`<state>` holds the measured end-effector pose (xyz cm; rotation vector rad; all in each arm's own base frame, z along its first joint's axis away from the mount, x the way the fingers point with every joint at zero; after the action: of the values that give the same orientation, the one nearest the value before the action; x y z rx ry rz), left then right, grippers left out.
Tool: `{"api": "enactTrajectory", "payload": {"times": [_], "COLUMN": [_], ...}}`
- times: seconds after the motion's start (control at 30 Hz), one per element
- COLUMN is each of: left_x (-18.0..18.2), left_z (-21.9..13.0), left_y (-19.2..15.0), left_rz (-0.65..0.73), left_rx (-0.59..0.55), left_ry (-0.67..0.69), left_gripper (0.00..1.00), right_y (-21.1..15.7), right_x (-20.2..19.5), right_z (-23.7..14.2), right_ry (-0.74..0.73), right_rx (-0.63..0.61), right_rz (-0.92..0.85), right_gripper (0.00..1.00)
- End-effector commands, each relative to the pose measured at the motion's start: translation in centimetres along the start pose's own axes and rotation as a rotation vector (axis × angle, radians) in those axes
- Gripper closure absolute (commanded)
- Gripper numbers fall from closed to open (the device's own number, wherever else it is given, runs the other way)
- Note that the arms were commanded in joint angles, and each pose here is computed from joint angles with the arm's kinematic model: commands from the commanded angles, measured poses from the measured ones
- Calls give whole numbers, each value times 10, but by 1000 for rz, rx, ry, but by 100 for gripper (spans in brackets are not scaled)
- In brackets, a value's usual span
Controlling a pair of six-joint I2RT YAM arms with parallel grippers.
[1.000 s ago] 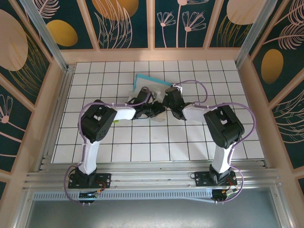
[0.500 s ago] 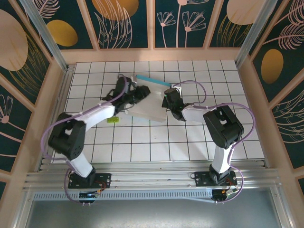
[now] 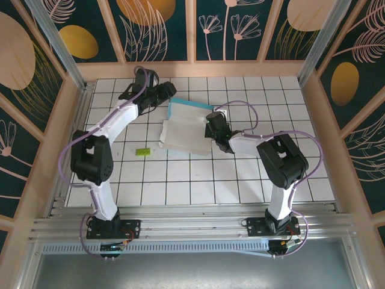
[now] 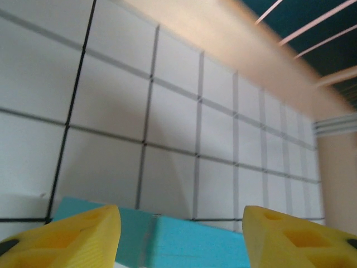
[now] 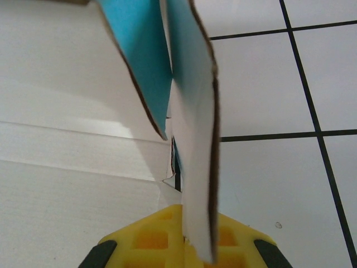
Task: Fold the paper box
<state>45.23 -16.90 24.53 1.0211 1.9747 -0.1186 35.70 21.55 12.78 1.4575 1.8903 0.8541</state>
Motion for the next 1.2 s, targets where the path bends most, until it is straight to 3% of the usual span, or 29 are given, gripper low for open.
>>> {"api": "enactTrajectory", "payload": {"times": [0.0, 0.2, 0.37, 0.53, 0.67, 1.0, 1.17], "left_x": [12, 25, 32, 41, 46, 46, 44], "left_z": [5, 16, 26, 30, 30, 26, 26], "left_y": [-6, -9, -17, -28, -36, -36, -36], "left_rz": [38, 35, -2, -61, -99, -96, -96], "left_rx": [69, 86, 146, 201, 233, 233, 231], "left_ry": [92, 105, 62, 10, -30, -30, -33], "left_gripper": [40, 42, 57, 63, 64, 64, 64], "right_y": [-16, -14, -13, -7, 0, 9, 11], "right_x": [1, 2, 4, 12, 21, 27, 24], "right_z": [3, 4, 4, 4, 7, 23, 16], "right_ry": [-33, -34, -28, 14, 69, 42, 91], "right_rx": [87, 86, 91, 98, 85, 69, 51], "right_rz": [-75, -87, -108, -102, -35, -10, 13], "right_gripper": [100, 100, 100, 98, 90, 85, 74]}}
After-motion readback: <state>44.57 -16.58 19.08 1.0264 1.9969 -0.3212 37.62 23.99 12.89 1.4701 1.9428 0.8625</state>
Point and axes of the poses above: each hand's point on the last joint's axis, 136 mm out from that joint toward the fingers, its own z axis out along the fingers, its own x axis along the line the jaws close on, y = z × x, the point moved 9 cm from there along -z, back along the fingers, and after that the axes turned 15 degrees about -z, right-handed, at the moved point
